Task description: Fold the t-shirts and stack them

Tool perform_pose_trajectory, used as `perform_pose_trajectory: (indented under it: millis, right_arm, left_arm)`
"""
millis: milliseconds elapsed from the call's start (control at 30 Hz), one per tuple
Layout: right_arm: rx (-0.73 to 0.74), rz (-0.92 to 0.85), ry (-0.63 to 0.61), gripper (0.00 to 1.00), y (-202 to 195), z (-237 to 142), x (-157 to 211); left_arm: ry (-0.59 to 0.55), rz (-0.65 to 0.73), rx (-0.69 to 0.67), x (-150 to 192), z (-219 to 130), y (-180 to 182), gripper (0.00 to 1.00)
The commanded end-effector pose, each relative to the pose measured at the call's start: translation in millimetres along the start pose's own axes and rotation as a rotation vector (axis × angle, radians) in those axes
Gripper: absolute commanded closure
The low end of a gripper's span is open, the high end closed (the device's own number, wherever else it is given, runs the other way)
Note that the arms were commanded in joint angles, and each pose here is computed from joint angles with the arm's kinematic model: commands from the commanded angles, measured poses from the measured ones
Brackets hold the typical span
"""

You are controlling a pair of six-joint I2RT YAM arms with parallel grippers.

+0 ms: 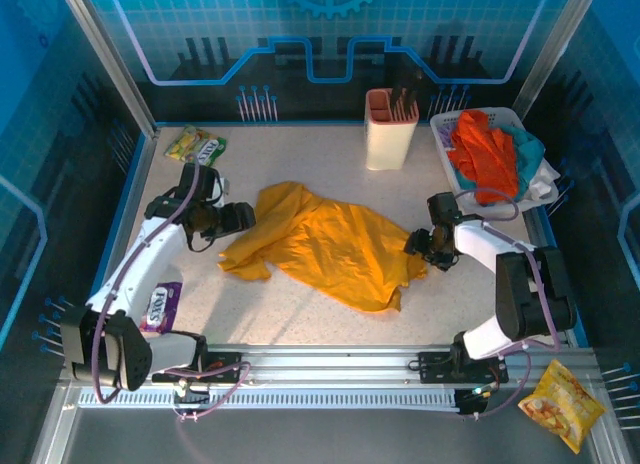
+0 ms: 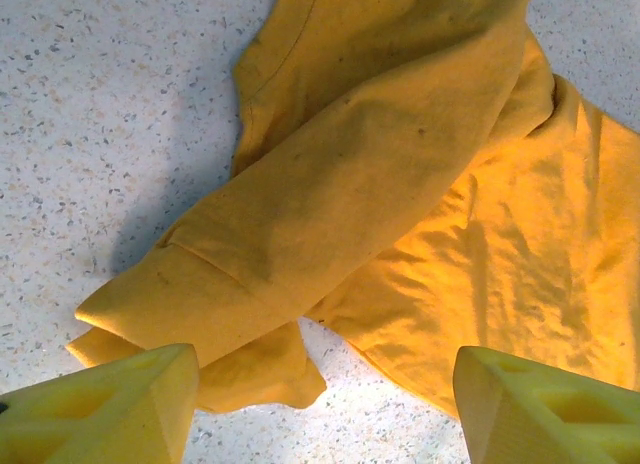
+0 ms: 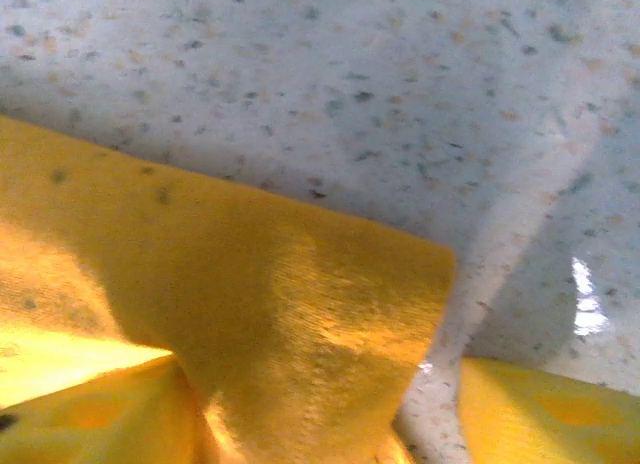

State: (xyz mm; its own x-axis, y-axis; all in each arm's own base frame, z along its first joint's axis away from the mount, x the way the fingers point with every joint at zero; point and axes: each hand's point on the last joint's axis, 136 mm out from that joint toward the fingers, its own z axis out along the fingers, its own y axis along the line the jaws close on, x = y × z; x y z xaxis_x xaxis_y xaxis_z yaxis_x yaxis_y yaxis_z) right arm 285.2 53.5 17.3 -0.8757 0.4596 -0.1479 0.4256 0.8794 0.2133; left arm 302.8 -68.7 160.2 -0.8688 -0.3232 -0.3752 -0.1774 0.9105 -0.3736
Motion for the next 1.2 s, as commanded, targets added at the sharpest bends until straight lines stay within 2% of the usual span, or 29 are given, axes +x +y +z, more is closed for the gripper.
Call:
perform_pose_trajectory:
  millis: [0,67,133,200,367,500,600,667,733,800,833,900,933,1033,1067,1167]
  right_arm:
    - [-0.208,-0.069,-0.051,0.48,50,5,-26]
    - [-0.24,-0.091,-0.073,0.61,58,0,-33]
    - [-0.286,-0.13,-0.084,0.84,70,-7,-39]
    - [-0.294,-0.171,-0.095,1.0,81,-19,-45]
    - [-0.284,-0.373,-0.19,1.0,110,-53,-40]
    - [-0.284,-0.662,-0.271,1.0,148,-84,-4]
    - [-0.301,-0.881,-0.239,1.0,169,-91,46]
    - [-0.343,-1.058,-0.185,1.0,182,-90,98]
    - [-0.347,-1.234,-0.116,1.0,186,-82,151]
    - [-0.322,-1.328,-0.043,1.0,181,-71,189]
    - [-0.316,-1.343,-0.008,0.93,178,-65,202]
    - [-0.319,-1.336,0.032,0.66,172,-56,215]
    - [-0.318,-1.321,0.028,0.53,171,-55,216]
    - [-0.325,-1.267,-0.048,0.28,174,-66,200]
    - [-0.34,-1.24,-0.066,0.22,176,-71,193]
    - [-0.363,-1.117,-0.106,0.18,179,-81,166]
  left_arm:
    - [-0.017,0.015,0.007,4,-5,1,0.31]
    - [-0.014,0.017,0.006,5,-4,2,0.31]
    - [-0.01,0.02,0.004,6,-3,2,0.31]
    - [-0.005,0.02,0.003,6,-2,2,0.31]
    - [-0.004,0.011,0.017,3,1,-1,0.31]
    - [-0.004,0.002,0.008,-2,3,-1,0.31]
    - [-0.011,-0.017,-0.013,-9,3,1,0.31]
    - [-0.015,-0.02,-0.005,-13,3,-1,0.31]
    - [-0.019,-0.021,0.001,-17,5,-3,0.31]
    - [-0.015,-0.021,0.005,-20,6,-5,0.32]
    - [-0.011,-0.022,0.007,-22,7,-6,0.32]
    - [-0.007,-0.021,0.008,-24,9,-7,0.32]
    - [-0.002,-0.023,0.006,-25,11,-7,0.32]
    - [0.009,-0.027,0.019,-26,14,-10,0.32]
    - [0.012,-0.03,0.024,-26,14,-11,0.32]
    - [0.021,-0.041,0.034,-24,17,-12,0.32]
